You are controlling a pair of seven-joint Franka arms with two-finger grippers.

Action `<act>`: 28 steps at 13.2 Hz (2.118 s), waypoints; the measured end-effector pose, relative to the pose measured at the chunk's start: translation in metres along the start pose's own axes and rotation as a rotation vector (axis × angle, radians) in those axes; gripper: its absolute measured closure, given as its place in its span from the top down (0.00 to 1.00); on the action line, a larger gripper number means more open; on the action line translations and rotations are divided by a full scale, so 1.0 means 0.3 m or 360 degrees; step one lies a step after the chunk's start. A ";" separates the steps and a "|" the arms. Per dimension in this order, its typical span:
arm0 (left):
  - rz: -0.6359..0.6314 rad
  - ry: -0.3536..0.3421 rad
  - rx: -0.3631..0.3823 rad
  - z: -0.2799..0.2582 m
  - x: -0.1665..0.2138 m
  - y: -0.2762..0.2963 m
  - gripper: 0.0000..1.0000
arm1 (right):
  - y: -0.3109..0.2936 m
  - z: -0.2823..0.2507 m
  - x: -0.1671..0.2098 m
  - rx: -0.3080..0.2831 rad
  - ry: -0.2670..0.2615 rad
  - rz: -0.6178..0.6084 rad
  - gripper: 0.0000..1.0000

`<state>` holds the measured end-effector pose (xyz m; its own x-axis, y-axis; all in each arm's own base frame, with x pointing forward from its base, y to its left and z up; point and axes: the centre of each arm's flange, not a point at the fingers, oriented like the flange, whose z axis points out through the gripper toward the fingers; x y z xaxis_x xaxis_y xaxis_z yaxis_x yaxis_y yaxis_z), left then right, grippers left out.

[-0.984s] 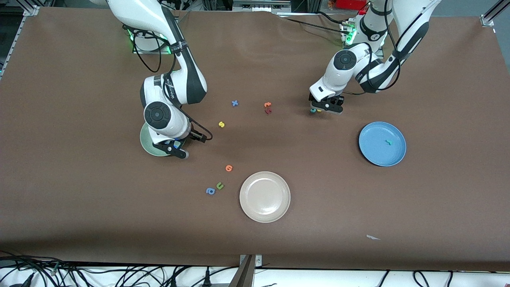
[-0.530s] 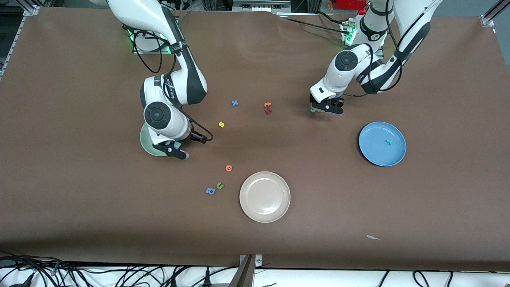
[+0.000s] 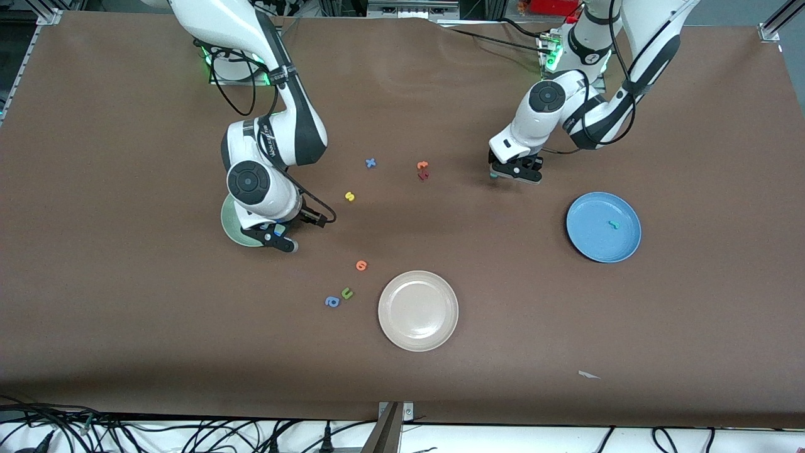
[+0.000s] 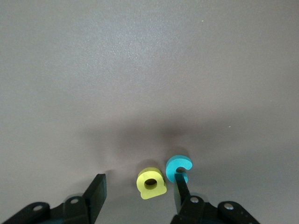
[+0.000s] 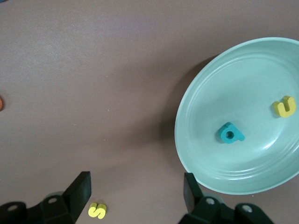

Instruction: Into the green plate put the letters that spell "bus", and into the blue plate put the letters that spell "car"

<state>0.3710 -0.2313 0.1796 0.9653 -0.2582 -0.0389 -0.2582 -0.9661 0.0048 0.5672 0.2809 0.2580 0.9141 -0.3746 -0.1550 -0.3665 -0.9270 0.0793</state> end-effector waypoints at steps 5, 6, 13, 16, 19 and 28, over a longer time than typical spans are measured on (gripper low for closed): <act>0.0004 -0.0014 -0.0005 0.009 -0.008 0.002 0.67 | 0.001 0.003 0.001 -0.0003 -0.0001 0.0001 0.89; 0.0007 -0.0016 -0.0006 0.011 -0.008 0.003 0.67 | 0.001 0.005 0.002 -0.0005 -0.0002 0.0002 0.89; 0.0019 -0.0030 -0.0012 0.019 -0.017 0.009 0.67 | 0.002 0.010 0.003 -0.0008 -0.0003 0.0003 0.89; 0.0020 -0.0033 -0.0014 0.022 -0.018 0.009 0.67 | 0.002 0.009 0.003 -0.0008 -0.0002 0.0003 0.89; 0.0044 -0.0034 -0.0018 0.018 -0.024 0.031 0.68 | -0.007 -0.003 0.003 0.0001 0.0006 0.0023 0.89; 0.0058 -0.0047 -0.0014 0.020 -0.032 0.043 0.64 | -0.053 -0.017 -0.037 0.0088 -0.0054 0.0314 0.87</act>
<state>0.3582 -0.2413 0.1741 0.9536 -0.2933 -0.0677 -0.2929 -0.9560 0.0158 0.5639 0.2997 0.2636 0.8176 -0.5486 -0.1749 -0.5479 -0.8346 0.0571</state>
